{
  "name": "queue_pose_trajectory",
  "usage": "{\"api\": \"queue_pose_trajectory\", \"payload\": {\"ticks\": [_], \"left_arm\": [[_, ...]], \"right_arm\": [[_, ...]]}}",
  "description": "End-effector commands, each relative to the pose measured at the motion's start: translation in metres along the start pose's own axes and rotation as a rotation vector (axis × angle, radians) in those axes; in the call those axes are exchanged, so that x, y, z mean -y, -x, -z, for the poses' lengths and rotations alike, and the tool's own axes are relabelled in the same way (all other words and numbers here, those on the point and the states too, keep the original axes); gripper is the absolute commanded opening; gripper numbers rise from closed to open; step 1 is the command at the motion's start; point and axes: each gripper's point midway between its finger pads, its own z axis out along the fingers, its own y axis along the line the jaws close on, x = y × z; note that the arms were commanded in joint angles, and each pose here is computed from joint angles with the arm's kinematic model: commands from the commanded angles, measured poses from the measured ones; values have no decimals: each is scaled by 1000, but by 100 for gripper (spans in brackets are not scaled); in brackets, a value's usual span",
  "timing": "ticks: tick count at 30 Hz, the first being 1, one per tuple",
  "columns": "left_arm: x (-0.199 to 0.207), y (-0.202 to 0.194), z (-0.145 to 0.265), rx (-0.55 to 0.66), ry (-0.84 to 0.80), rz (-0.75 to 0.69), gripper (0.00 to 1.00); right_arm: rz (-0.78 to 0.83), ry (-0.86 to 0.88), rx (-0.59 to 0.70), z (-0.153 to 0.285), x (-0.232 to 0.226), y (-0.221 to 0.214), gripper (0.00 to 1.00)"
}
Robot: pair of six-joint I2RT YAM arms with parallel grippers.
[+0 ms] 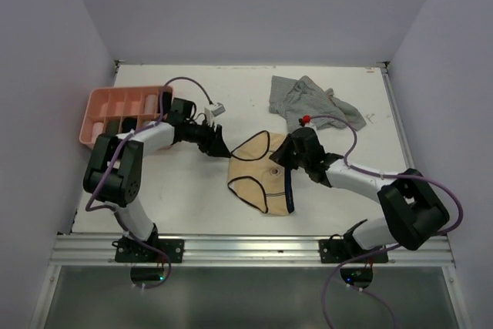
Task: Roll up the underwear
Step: Flatten the underwear, then fold the underwear
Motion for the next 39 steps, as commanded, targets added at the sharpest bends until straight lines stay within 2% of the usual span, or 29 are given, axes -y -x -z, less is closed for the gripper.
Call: {"api": "queue_pose_trajectory", "payload": {"ticks": [1, 10, 15, 24, 27, 32, 37, 39], "left_arm": [[39, 12, -5, 57, -108, -28, 57], [62, -1, -46, 34, -206, 72, 52], [44, -23, -65, -5, -185, 167, 43], [12, -62, -75, -63, -98, 246, 38], [22, -56, -68, -58, -145, 220, 40], [48, -38, -47, -14, -189, 87, 43], [51, -36, -35, 1, -173, 86, 43], [43, -42, -34, -12, -140, 94, 43]], "right_arm": [[39, 139, -30, 13, -38, 6, 13], [8, 180, -160, 1, -27, -30, 8], [-5, 147, -194, -16, -8, -46, 7], [-19, 92, -207, -26, 17, -54, 5], [-15, 100, -217, -23, 13, -53, 5], [6, 163, -177, -8, -16, -30, 5], [54, 165, -150, 6, -29, -14, 6], [69, 133, -153, 7, -20, -13, 6]]}}
